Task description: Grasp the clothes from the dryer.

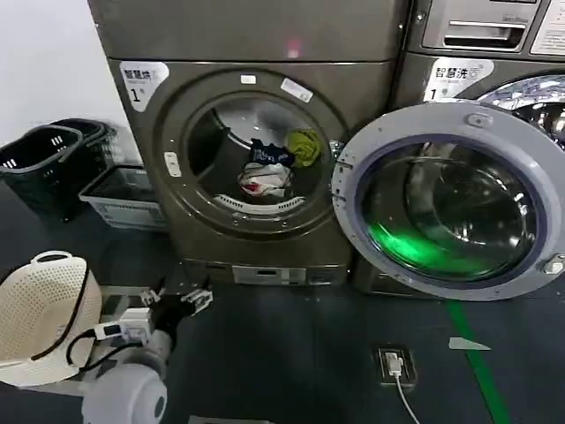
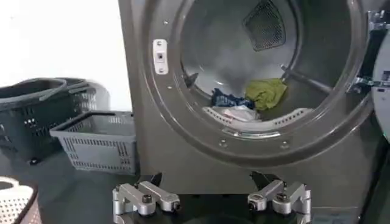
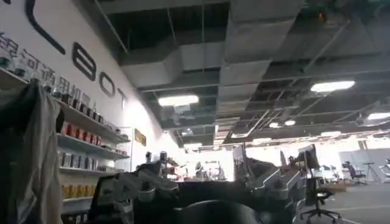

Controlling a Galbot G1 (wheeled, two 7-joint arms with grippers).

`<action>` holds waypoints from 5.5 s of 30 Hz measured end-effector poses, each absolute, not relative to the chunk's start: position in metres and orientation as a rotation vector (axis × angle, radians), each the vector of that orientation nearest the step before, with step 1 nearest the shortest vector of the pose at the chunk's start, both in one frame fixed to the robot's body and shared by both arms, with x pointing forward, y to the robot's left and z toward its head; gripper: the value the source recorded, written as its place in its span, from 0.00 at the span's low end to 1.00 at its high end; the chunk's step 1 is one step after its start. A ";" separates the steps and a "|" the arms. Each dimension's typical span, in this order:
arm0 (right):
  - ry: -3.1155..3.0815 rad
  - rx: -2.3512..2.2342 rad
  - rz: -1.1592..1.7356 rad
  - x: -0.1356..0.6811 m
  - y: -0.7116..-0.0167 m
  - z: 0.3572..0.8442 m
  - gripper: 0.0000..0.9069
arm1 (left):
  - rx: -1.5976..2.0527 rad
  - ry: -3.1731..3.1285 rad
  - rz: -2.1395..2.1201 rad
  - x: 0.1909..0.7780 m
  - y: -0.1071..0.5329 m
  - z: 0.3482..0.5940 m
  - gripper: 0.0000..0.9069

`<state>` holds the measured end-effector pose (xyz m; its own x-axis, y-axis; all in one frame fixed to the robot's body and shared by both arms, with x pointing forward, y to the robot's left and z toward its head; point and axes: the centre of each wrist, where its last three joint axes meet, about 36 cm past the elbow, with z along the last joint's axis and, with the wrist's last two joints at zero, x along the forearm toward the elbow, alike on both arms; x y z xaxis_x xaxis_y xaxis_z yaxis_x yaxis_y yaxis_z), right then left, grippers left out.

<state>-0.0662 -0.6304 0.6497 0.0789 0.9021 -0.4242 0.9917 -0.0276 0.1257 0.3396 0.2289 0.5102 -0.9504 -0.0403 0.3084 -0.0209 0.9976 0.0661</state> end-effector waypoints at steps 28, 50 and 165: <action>1.812 2.004 -0.286 -0.076 -0.633 0.647 1.00 | -0.013 -2.835 -0.079 0.345 0.222 0.511 1.00; 1.807 2.005 -0.281 -0.077 -0.633 0.647 1.00 | 0.000 -2.840 -0.159 0.348 0.220 0.511 1.00; 1.819 2.033 -0.252 -0.078 -0.634 0.630 1.00 | 0.015 -2.825 -0.111 0.356 0.213 0.505 1.00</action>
